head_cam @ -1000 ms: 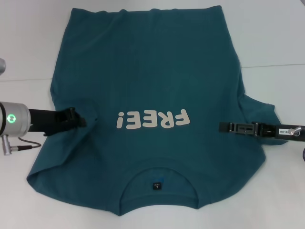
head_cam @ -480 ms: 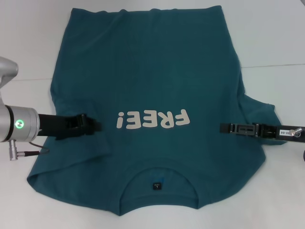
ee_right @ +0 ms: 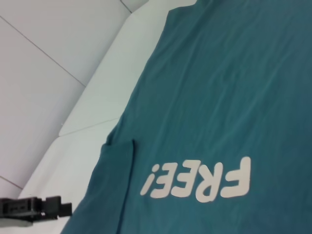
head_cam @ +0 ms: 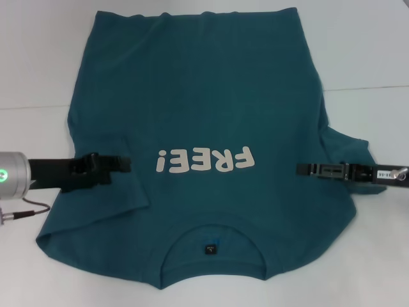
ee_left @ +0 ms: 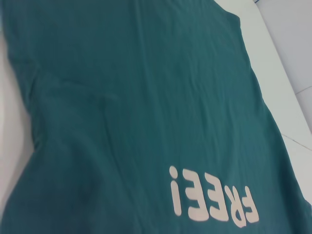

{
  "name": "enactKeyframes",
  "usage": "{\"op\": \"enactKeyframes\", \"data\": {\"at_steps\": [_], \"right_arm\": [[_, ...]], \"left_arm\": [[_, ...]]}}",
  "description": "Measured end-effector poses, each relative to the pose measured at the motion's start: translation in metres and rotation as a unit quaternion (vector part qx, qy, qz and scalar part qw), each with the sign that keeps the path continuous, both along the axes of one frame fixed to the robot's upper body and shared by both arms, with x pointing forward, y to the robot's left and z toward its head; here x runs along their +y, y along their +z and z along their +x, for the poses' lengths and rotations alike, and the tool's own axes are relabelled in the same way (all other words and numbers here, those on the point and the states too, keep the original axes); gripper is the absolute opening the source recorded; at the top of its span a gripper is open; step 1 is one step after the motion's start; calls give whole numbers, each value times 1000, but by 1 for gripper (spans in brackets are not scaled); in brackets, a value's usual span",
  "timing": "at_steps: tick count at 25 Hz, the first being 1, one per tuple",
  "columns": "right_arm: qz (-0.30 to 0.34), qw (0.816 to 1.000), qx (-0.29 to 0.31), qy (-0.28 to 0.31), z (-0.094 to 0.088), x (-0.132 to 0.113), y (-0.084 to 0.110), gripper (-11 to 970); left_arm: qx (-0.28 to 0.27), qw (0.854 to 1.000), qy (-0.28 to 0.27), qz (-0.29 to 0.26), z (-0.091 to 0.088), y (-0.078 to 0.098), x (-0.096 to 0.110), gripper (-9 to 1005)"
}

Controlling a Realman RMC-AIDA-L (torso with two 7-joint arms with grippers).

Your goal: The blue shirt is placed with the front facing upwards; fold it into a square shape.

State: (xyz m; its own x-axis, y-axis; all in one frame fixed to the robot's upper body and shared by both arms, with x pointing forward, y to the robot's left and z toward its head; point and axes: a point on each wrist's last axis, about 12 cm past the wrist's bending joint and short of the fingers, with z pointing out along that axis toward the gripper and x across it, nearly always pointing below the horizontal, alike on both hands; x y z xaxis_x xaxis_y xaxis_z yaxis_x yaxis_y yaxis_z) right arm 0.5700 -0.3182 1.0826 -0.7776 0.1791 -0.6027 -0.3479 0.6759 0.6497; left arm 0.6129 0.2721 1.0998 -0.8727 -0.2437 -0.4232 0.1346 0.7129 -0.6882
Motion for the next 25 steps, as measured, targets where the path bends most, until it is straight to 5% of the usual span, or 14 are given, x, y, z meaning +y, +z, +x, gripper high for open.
{"op": "enactKeyframes", "data": {"at_steps": [2, 16, 25], "right_arm": [[6, 1000, 2, 0, 1, -2, 4, 941], [4, 996, 61, -72, 15, -68, 50, 941], [-86, 985, 106, -105, 26, -96, 66, 942]], "left_arm": [[2, 1000, 1, -7, -4, -1, 3, 605], [-11, 998, -22, -56, -36, -2, 15, 601], [-9, 998, -19, -56, -47, -9, 23, 600]]}}
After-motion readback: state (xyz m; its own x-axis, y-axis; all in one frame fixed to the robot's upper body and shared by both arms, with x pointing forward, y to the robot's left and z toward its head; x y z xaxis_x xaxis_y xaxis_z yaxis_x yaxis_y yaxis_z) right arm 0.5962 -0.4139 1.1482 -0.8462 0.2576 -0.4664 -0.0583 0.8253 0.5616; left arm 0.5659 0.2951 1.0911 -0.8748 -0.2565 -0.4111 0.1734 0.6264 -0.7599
